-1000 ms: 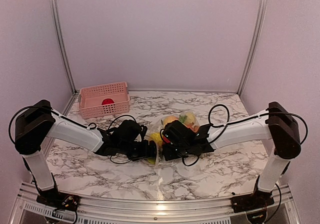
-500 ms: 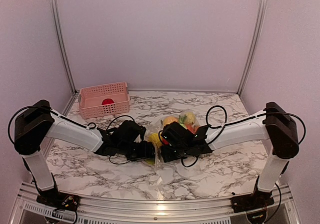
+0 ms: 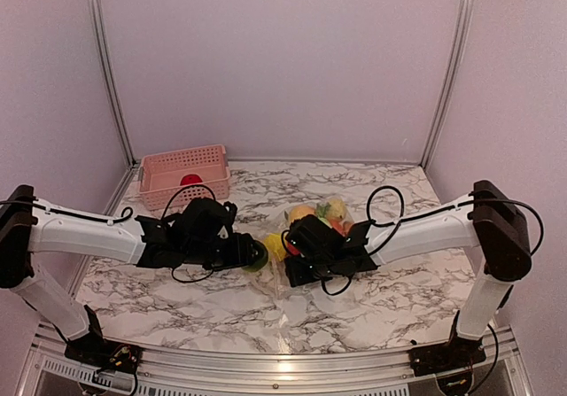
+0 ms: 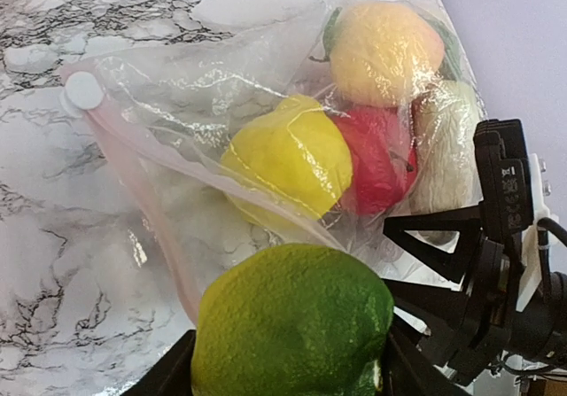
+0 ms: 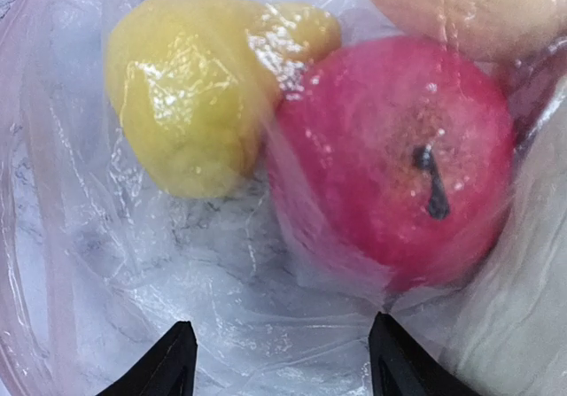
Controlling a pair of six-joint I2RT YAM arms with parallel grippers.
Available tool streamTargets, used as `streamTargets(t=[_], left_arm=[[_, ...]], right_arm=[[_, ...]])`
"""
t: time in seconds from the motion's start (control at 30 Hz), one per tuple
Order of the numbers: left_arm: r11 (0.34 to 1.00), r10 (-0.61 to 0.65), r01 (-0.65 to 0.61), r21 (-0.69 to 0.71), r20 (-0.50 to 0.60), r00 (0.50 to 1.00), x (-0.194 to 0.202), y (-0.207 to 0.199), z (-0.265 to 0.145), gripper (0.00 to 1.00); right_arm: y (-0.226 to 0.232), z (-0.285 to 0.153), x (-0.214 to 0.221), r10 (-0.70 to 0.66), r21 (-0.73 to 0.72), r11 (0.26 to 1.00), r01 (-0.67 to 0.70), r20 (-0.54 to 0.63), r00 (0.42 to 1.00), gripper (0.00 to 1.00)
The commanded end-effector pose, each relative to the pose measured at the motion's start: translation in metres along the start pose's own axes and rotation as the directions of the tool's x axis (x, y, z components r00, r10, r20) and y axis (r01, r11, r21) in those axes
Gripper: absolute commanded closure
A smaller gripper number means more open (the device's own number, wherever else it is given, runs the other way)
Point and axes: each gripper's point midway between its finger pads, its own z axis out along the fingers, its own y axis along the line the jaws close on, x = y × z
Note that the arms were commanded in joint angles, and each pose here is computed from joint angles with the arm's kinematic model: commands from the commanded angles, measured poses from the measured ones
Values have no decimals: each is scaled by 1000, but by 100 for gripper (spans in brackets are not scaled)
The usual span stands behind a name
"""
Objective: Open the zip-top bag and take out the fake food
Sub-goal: Pick up the fake fruit from the zipper food storage bag, then place the fake fruit in the bin.
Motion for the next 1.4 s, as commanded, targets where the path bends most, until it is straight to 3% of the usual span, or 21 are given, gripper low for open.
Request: streamTargets(t=[0.0, 0.33, 0.67, 0.8, 0.87, 1.1, 1.37], left_arm=[[993, 17, -14, -114, 22, 1000, 5, 30, -17, 65], [987, 4, 21, -160, 154, 988, -27, 38, -55, 64], [974, -3, 79, -214, 337, 942, -115, 56, -94, 64], [961, -1, 111, -252, 402, 916, -160, 75, -103, 63], [953, 4, 129, -275, 435, 900, -184, 84, -107, 63], [915, -35, 235, -328, 516, 856, -258, 136, -103, 63], [859, -91, 329, -392, 516, 852, -291, 200, -81, 63]], right_arm=[[5, -16, -14, 15, -18, 1000, -15, 36, 999, 35], [21, -49, -38, 20, -88, 996, -10, 110, 994, 34], [26, -99, -64, 37, -142, 990, -6, 216, 976, 18], [21, -112, -68, 40, -135, 991, -7, 238, 971, 12], [18, -116, -69, 43, -134, 991, -10, 245, 969, 2], [6, -137, -71, 66, -128, 991, -32, 273, 960, 1], [-13, -156, -64, 105, -114, 991, -75, 293, 950, 1]])
